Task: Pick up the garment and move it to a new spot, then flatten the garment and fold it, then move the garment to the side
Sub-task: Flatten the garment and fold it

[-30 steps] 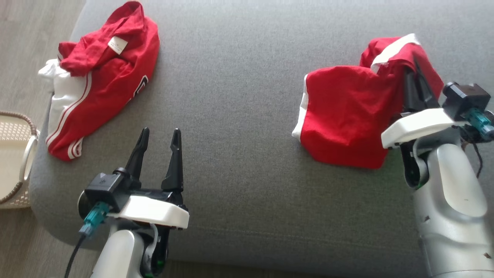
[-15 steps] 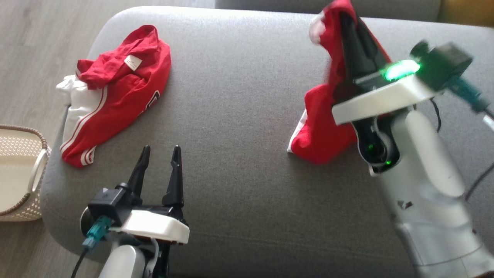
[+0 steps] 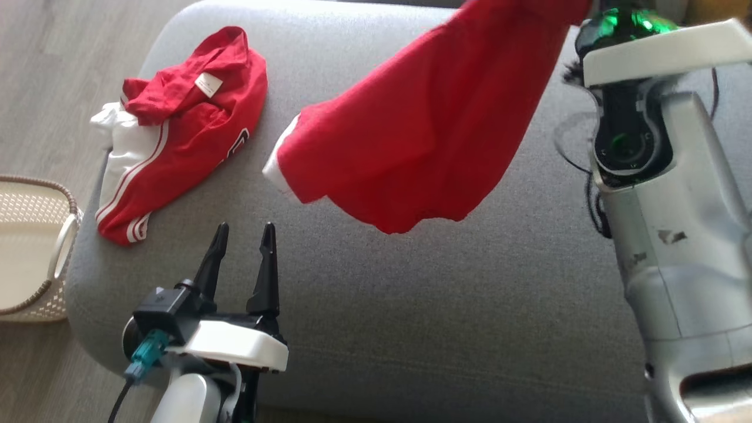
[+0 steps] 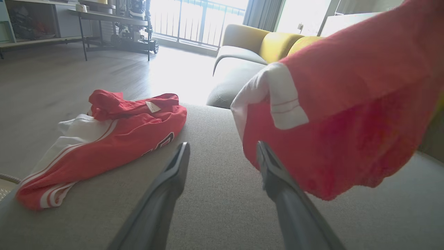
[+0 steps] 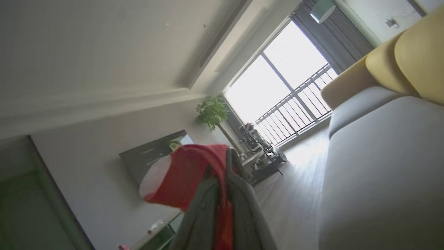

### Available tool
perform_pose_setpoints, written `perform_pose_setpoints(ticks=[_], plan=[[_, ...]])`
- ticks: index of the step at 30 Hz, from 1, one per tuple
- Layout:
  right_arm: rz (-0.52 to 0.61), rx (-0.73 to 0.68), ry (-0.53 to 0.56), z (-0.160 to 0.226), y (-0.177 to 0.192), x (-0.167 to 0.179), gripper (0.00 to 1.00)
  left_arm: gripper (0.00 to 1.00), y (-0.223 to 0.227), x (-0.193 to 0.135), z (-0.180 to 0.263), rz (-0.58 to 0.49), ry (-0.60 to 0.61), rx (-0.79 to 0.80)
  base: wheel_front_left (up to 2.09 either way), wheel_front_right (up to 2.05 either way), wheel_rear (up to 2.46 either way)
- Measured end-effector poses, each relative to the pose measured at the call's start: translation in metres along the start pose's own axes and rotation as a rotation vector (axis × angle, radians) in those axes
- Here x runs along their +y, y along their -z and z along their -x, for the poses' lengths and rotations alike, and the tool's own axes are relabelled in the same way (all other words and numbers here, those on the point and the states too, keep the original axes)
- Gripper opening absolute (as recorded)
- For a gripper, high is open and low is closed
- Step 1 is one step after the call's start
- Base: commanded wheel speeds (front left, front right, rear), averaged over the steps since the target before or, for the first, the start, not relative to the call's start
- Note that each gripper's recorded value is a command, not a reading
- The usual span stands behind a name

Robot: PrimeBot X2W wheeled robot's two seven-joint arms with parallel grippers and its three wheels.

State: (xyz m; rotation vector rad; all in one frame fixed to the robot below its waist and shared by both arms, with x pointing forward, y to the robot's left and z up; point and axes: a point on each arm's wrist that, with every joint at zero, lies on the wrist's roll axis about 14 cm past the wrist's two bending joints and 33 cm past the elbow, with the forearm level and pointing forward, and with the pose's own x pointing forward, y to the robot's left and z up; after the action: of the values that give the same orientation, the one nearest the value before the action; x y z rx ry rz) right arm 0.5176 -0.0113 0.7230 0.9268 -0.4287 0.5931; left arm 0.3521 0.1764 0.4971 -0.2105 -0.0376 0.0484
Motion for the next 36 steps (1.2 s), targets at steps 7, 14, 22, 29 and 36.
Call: perform_pose_setpoints(ticks=[7, 14, 22, 29, 36], plan=[[0.396, 0.249, 0.455, 0.074, 0.026, -0.173, 0.00, 1.00, 0.014, 0.000, -0.007, -0.002, 0.000, 0.042, 0.00, 0.00, 0.00], [0.551, 0.222, 0.814, 0.145, -0.041, -0.264, 0.00, 1.00, 0.020, -0.008, -0.019, -0.001, 0.030, 0.056, 0.00, 0.00, 0.00], [0.649, 0.263, 0.989, 0.196, -0.062, -0.280, 1.00, 1.00, 0.019, -0.021, -0.025, 0.005, 0.071, 0.049, 0.00, 0.00, 0.00], [0.724, 0.323, 0.751, 0.130, -0.046, -0.237, 1.00, 1.00, 0.010, -0.032, -0.024, 0.010, 0.103, 0.022, 0.00, 0.00, 0.00], [0.786, 0.275, 0.405, 0.096, -0.028, -0.153, 1.00, 1.00, 0.001, -0.032, -0.015, 0.015, 0.104, -0.004, 0.00, 0.00, 0.00]])
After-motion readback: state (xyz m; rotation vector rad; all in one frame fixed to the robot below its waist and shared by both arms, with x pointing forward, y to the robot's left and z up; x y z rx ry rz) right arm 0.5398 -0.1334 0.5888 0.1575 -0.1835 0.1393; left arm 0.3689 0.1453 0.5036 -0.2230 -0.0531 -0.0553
